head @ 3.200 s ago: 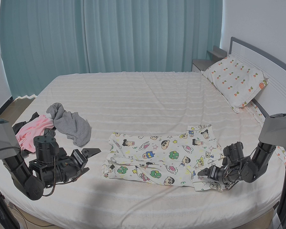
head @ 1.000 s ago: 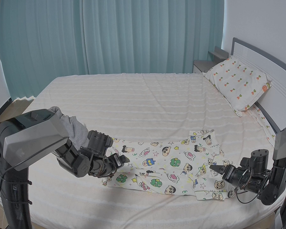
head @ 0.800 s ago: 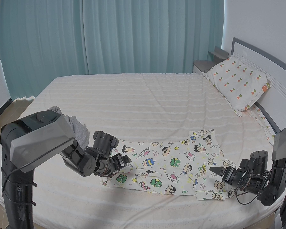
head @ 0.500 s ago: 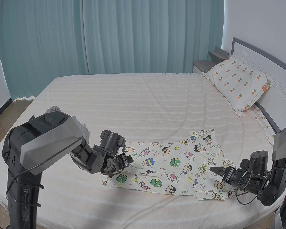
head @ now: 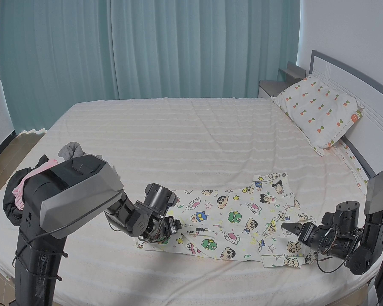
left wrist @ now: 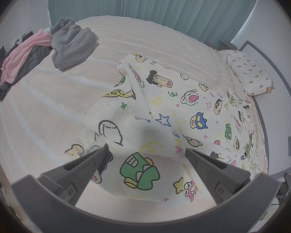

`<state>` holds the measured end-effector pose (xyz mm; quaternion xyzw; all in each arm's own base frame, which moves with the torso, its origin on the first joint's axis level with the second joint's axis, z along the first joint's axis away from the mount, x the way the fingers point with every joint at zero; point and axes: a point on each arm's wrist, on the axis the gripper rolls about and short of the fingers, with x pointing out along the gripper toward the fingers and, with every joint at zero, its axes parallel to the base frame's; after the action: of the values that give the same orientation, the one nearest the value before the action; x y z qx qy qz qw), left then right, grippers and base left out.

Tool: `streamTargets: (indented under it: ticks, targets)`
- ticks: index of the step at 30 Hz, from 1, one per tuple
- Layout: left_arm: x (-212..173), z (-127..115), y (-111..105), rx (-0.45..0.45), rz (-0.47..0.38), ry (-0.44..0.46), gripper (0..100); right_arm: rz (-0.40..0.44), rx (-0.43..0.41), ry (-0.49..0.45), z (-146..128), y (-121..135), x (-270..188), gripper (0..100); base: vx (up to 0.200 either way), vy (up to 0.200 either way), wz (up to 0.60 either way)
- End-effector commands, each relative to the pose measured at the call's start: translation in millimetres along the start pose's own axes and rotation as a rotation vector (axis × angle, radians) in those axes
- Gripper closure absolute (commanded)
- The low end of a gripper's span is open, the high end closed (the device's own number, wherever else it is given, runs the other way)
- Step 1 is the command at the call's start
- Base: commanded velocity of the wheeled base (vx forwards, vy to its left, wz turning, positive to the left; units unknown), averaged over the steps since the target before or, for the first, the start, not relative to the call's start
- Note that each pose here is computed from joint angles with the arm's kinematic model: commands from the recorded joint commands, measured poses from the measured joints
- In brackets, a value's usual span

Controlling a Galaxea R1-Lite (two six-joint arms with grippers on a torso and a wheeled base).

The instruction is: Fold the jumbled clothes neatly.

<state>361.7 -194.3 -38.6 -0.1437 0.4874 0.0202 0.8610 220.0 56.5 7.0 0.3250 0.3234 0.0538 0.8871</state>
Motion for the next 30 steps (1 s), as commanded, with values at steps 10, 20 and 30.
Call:
streamTargets:
  ticks: [10,20,30]
  targets:
    - [11.6,27.9,-14.8,-0.044,-0.028,-0.108,0,-0.001,0.001,0.002,-0.4,-0.2,-0.5,0,0.000,0.000,0.00]
    - [15.4,96.8,-4.1,-0.166,-0.097,-0.301,0,0.007,0.002,-0.003,0.6,1.1,-2.0,0,0.000,0.000,0.00]
    - [-5.3,111.6,21.6,-0.202,-0.164,-0.306,0,0.010,0.011,-0.003,0.6,1.4,-4.0,0,0.000,0.000,0.00]
